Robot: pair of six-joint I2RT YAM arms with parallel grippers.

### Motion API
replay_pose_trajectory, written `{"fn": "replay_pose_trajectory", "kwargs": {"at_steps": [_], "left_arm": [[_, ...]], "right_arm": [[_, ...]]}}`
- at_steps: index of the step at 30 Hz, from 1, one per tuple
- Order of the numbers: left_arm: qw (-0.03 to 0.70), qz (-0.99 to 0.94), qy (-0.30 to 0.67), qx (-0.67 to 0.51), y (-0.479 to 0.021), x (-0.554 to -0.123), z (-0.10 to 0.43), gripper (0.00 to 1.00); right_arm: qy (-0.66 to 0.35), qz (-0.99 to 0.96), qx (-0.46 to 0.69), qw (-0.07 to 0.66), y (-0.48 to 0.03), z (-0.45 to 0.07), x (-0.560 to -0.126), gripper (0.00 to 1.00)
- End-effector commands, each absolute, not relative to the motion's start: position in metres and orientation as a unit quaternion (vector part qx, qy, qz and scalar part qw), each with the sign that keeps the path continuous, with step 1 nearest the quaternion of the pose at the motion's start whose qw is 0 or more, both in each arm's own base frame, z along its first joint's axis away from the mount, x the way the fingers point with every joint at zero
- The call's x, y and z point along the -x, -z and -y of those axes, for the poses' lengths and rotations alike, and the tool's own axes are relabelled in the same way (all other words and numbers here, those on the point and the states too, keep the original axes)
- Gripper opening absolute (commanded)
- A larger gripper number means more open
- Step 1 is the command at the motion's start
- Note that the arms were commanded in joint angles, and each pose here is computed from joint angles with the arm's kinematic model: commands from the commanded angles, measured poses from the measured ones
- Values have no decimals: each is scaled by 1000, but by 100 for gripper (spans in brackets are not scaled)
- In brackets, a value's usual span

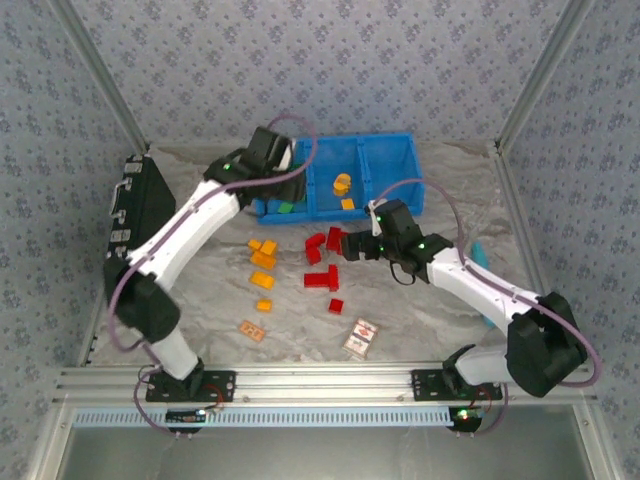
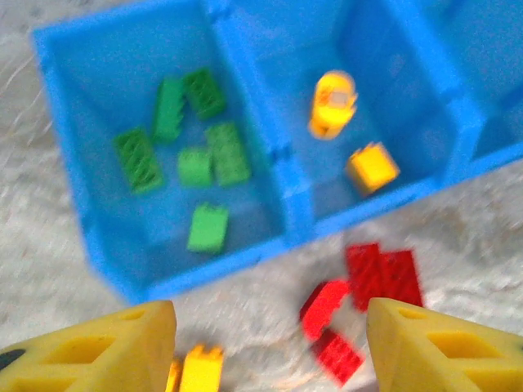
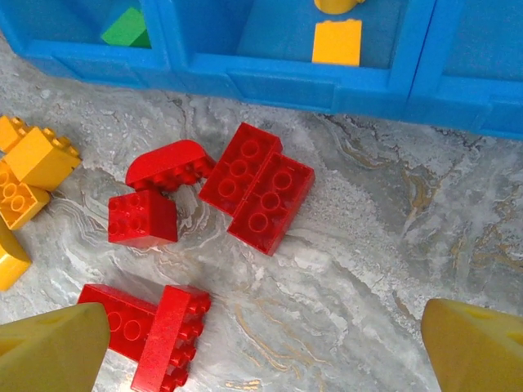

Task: Sort the legos into containers by color
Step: Place the lego in the container, then pick up the lego from the center of the table.

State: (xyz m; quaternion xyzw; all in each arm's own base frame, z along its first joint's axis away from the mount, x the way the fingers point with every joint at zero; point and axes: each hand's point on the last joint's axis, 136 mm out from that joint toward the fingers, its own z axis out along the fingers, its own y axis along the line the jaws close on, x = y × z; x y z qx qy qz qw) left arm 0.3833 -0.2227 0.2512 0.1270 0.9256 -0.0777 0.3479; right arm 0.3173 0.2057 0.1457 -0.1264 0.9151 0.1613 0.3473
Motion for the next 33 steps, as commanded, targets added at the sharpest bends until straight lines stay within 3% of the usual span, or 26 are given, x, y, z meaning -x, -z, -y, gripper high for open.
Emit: {"fn": "replay_pose_trajectory", "kwargs": {"at_steps": [1, 5, 8, 14, 23, 33], "left_arm": [[343, -934, 46, -88, -217, -359, 191, 65], [332, -940, 44, -63, -185, -328, 172, 68], [330, -939, 37, -86, -165, -316, 172, 85], [324, -939, 24, -113, -140, -313, 171, 99], [265, -947, -5, -182, -94, -314, 178, 100], [237, -955, -21, -177, -67, -314, 170, 99]], "right_arm": [[-158, -916, 149, 338, -148, -211, -319, 100], [-161, -920, 158, 319, -141, -218, -323, 100], [-179, -918, 171, 309, -138, -229, -323, 100], [-182, -917, 187, 301, -135, -245, -323, 100], [-161, -925, 176, 295, -131, -240, -320, 100], [-148, -935, 156, 283, -121, -230, -315, 100]]}}
